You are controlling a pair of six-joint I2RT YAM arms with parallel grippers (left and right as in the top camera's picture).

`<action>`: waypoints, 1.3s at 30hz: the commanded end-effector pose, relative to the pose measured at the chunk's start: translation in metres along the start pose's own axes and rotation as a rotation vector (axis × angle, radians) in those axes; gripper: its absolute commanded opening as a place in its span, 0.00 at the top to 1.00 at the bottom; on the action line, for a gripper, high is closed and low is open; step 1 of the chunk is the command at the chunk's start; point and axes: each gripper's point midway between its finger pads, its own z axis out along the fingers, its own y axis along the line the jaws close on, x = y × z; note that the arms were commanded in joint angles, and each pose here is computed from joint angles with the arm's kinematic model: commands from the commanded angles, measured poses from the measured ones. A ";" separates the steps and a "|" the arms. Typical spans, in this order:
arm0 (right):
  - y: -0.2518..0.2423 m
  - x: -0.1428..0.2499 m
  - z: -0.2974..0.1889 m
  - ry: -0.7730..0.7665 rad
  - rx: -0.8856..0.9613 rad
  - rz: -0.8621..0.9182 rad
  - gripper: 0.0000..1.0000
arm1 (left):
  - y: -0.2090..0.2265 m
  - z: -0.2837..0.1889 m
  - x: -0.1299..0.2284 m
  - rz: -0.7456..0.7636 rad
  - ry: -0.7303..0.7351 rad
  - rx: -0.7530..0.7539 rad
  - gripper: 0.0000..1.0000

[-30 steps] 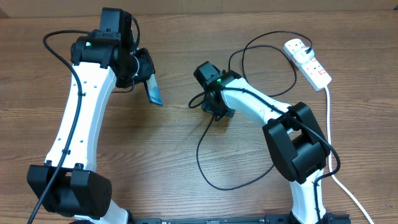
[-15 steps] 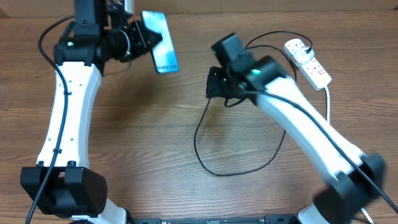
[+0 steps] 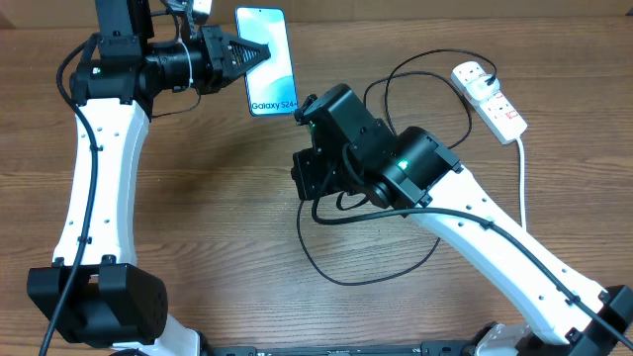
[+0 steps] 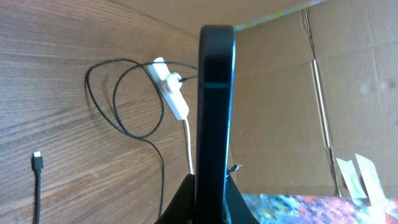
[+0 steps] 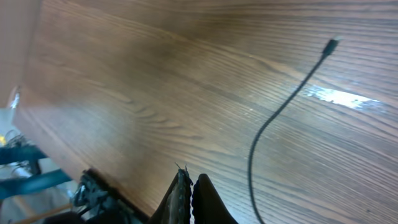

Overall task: Plug charger to phone and switch on socket
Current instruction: 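Lift the plug with the right gripper toward the phone's bottom edge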

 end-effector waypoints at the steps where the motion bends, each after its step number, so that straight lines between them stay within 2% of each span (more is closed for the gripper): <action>1: -0.020 -0.015 -0.011 -0.071 0.086 0.071 0.96 | -0.006 0.000 0.003 0.042 0.008 0.008 0.96; 3: -0.029 -0.018 -0.012 -0.090 0.121 0.112 0.96 | 0.013 -0.002 -0.003 0.022 -0.035 -0.098 0.96; 5: -0.039 -0.020 -0.014 -0.106 0.166 0.151 0.91 | 0.036 -0.006 -0.007 -0.011 -0.076 -0.228 0.96; 6: -0.044 -0.020 -0.015 -0.113 0.189 0.171 0.83 | 0.050 -0.009 -0.008 -0.031 -0.094 -0.303 0.96; 8: -0.048 -0.019 -0.015 -0.117 0.210 0.191 0.53 | 0.072 -0.017 -0.005 -0.063 -0.113 -0.431 0.96; 9: -0.048 -0.020 -0.015 -0.118 0.207 0.193 0.42 | 0.079 -0.019 -0.002 -0.069 -0.113 -0.480 0.96; 11: -0.045 -0.022 -0.015 -0.113 0.183 0.199 0.31 | 0.090 -0.023 0.003 -0.063 -0.104 -0.551 0.96; 14: -0.045 -0.029 -0.021 -0.075 0.150 0.213 0.30 | 0.097 -0.028 0.006 -0.059 -0.100 -0.605 0.96; 19: -0.059 -0.059 -0.044 -0.030 0.195 0.211 0.29 | 0.099 -0.028 0.006 -0.062 -0.100 -0.615 0.96; 23: -0.074 -0.080 -0.038 0.016 0.237 0.208 0.28 | 0.098 -0.026 0.007 -0.059 -0.095 -0.612 0.96; 31: -0.113 -0.098 0.058 0.099 0.313 0.279 0.28 | 0.097 -0.023 0.015 -0.067 -0.070 -0.620 0.96; 36: -0.140 -0.085 0.109 0.115 0.468 0.429 0.47 | 0.104 -0.028 0.017 -0.078 -0.071 -0.664 0.96; 39: -0.145 -0.071 0.137 0.165 0.496 0.443 0.51 | 0.111 -0.035 0.017 -0.086 -0.081 -0.714 0.96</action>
